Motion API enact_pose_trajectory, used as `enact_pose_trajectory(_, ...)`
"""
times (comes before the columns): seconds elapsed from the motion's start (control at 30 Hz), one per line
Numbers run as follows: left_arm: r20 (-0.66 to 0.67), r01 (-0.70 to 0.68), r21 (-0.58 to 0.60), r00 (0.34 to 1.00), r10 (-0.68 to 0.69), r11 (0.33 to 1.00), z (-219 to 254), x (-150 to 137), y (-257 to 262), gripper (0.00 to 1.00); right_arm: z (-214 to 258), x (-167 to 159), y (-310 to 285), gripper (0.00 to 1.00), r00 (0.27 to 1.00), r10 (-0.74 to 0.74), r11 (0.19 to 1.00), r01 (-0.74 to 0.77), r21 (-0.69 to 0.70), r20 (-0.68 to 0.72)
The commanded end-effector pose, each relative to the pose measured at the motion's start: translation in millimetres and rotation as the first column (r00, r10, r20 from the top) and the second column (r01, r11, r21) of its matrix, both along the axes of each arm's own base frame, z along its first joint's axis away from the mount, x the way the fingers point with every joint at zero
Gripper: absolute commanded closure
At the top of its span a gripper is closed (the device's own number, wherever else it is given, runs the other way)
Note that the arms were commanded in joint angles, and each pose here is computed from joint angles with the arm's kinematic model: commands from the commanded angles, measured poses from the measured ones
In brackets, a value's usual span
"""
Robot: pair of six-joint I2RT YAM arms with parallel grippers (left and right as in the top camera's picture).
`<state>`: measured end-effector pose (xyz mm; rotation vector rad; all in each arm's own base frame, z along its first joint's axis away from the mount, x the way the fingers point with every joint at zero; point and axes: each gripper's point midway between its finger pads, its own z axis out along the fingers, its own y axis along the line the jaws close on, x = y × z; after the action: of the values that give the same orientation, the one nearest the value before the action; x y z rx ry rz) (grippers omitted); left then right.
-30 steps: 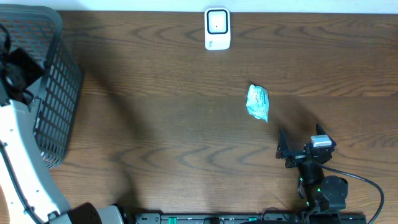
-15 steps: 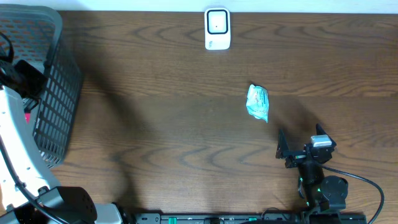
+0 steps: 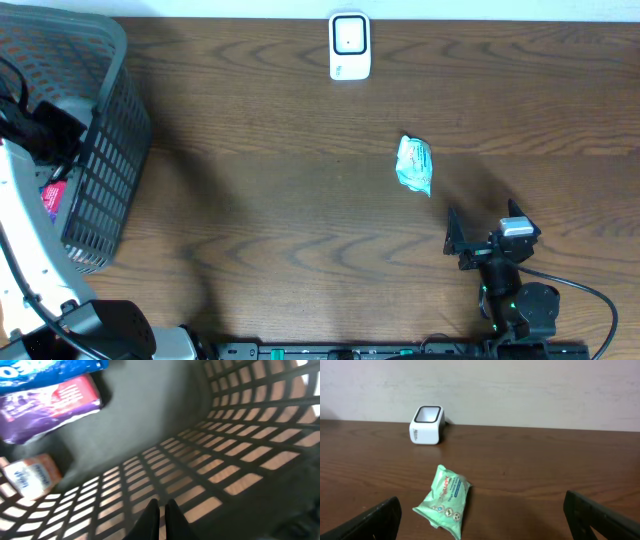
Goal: Scan the item barcode
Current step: 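Return the left gripper into the basket and grasp the pink snack bag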
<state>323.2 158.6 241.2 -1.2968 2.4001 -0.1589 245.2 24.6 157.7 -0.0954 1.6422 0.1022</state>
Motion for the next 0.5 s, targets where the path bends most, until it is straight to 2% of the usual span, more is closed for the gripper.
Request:
enact_pose_trajectory(0.0,0.039,0.002,-0.047,0.999,-0.001,0.999,2.0,6.5,-8.0,0.92,-1.3,-0.1,0.5,0.01,1.0,0.005,1.0,-0.005,-0.011,-0.002)
enact_pose_trajectory(0.07,0.031,-0.028,-0.003,0.999,0.028,1.0,4.3,3.0,3.6,0.92,-1.3,-0.1,0.6,0.01,1.0,0.005,1.0,-0.005,-0.011,-0.002)
enact_pose_trajectory(0.1,0.004,-0.073,0.056,0.997,0.073,0.996,6.5,-6.0,18.5,0.92,-1.3,-0.1,0.6,0.01,1.0,0.005,1.0,-0.005,-0.011,-0.002)
enact_pose_trajectory(0.27,-0.078,-0.179,0.198,0.977,0.197,0.964,10.6,-38.9,53.5,0.93,-1.3,-0.1,0.6,0.01,1.0,0.005,1.0,-0.005,-0.011,-0.002)
enact_pose_trajectory(0.37,-0.122,-0.199,0.201,0.967,0.226,0.959,7.4,-53.0,57.1,0.92,-1.3,-0.1,0.6,0.01,1.0,0.005,1.0,-0.005,-0.011,-0.002)
enact_pose_trajectory(0.47,-0.2,-0.241,0.141,0.943,0.266,0.96,-1.1,-72.6,43.5,0.92,-1.3,-0.1,0.6,0.01,1.0,0.005,1.0,-0.005,-0.011,-0.002)
